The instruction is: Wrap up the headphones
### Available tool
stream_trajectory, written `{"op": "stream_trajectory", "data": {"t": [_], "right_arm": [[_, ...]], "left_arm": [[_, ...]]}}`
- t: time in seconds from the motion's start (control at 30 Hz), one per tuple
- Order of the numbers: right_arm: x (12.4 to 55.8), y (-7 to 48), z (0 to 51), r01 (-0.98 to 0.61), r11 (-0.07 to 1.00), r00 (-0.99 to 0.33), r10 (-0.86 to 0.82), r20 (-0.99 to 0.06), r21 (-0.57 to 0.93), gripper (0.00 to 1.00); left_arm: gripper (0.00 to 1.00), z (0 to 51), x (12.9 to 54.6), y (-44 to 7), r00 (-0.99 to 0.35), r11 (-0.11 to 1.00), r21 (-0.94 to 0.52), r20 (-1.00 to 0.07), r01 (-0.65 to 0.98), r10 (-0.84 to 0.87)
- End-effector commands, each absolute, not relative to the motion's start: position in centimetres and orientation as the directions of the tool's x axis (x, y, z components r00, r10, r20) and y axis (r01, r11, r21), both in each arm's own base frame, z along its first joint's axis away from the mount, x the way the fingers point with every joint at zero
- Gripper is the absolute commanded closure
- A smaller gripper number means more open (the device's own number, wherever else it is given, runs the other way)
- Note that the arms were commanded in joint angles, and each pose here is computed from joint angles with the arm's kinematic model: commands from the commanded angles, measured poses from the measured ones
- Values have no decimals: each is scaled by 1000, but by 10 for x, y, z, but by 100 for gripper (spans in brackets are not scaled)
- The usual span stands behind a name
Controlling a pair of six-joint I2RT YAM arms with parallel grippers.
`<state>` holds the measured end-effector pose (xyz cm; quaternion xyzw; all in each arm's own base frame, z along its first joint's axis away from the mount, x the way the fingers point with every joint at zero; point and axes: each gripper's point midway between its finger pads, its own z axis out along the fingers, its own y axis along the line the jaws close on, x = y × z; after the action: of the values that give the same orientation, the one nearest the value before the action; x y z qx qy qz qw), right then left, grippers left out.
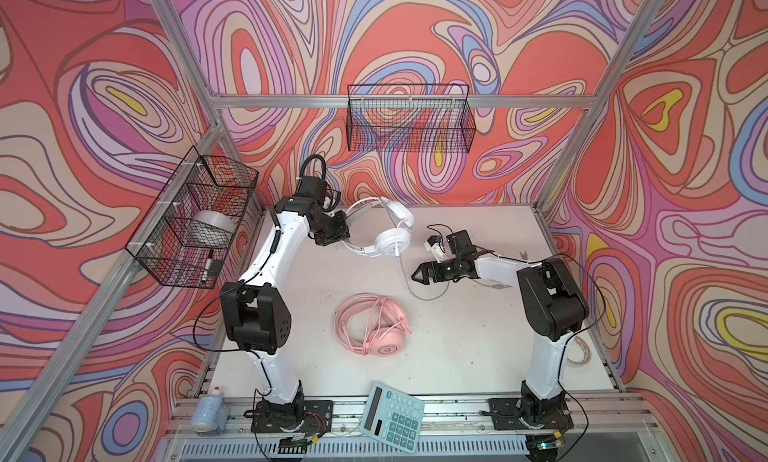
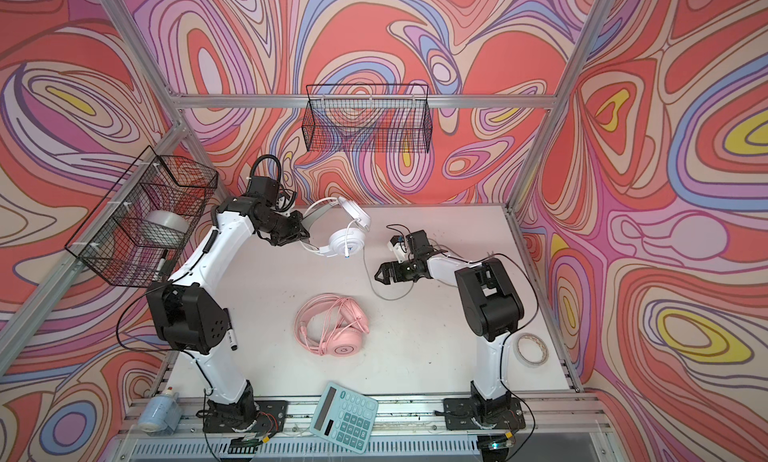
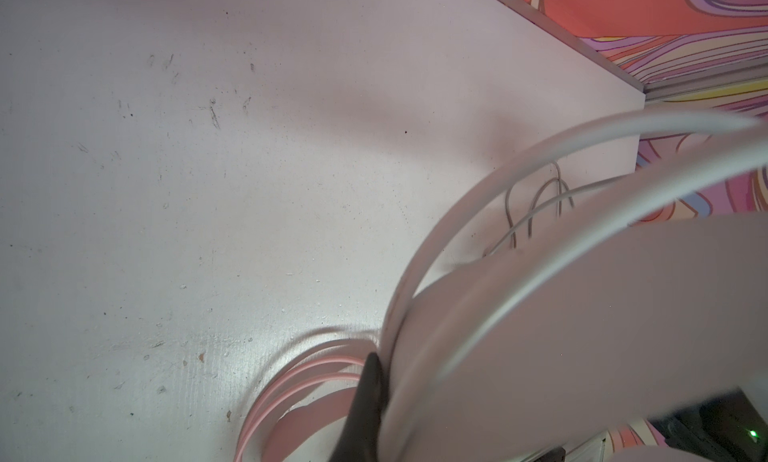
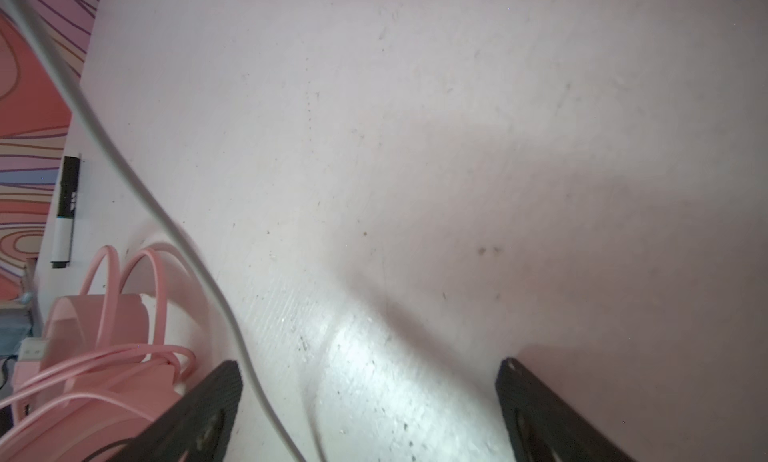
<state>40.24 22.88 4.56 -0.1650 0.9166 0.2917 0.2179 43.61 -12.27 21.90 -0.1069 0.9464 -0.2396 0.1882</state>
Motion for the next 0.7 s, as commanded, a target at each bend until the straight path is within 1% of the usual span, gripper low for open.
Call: {"op": "stream_trajectory", "data": {"t": [0.0, 0.07, 0.1, 0.13, 0.17, 0.23, 0.3, 0.33, 0.53, 0.67], "right_arm": [[416, 206, 68, -426, 851, -773, -166, -612, 308, 2], [418, 198, 78, -424, 867, -733, -160, -661, 261, 1], [420, 194, 92, -415, 877, -702, -140, -698, 241, 1], [424, 188, 97, -395, 892, -674, -118, -729, 221, 1], [428, 178, 102, -338, 919, -647, -68, -760, 205, 2], [431, 160, 104, -245, 940, -628, 31, -777, 235, 1], [431, 147, 103, -175, 931, -627, 147, -765, 321, 1], [429, 147, 105, -188, 917, -625, 164, -763, 351, 2], [423, 149, 111, -229, 911, -616, 138, -775, 344, 2], [414, 160, 110, -302, 893, -666, 52, -744, 333, 2]], "left_arm": [[100, 242, 443, -126, -883, 842, -532, -352, -84, -310], [100, 241, 443, -125, -882, 843, -531, -353, -87, -313], [100, 242, 444, -125, -881, 843, -531, -354, -87, -313], [100, 242, 443, -125, -882, 843, -530, -353, -87, -313], [100, 243, 444, -125, -880, 844, -530, -357, -86, -314], [100, 242, 444, -124, -879, 845, -528, -357, -89, -316], [100, 243, 443, -124, -878, 846, -526, -359, -90, -317], [100, 243, 443, -123, -878, 847, -524, -360, -89, -316], [100, 242, 443, -122, -878, 849, -520, -360, -94, -317], [100, 241, 445, -123, -877, 844, -527, -355, -99, -324]]}}
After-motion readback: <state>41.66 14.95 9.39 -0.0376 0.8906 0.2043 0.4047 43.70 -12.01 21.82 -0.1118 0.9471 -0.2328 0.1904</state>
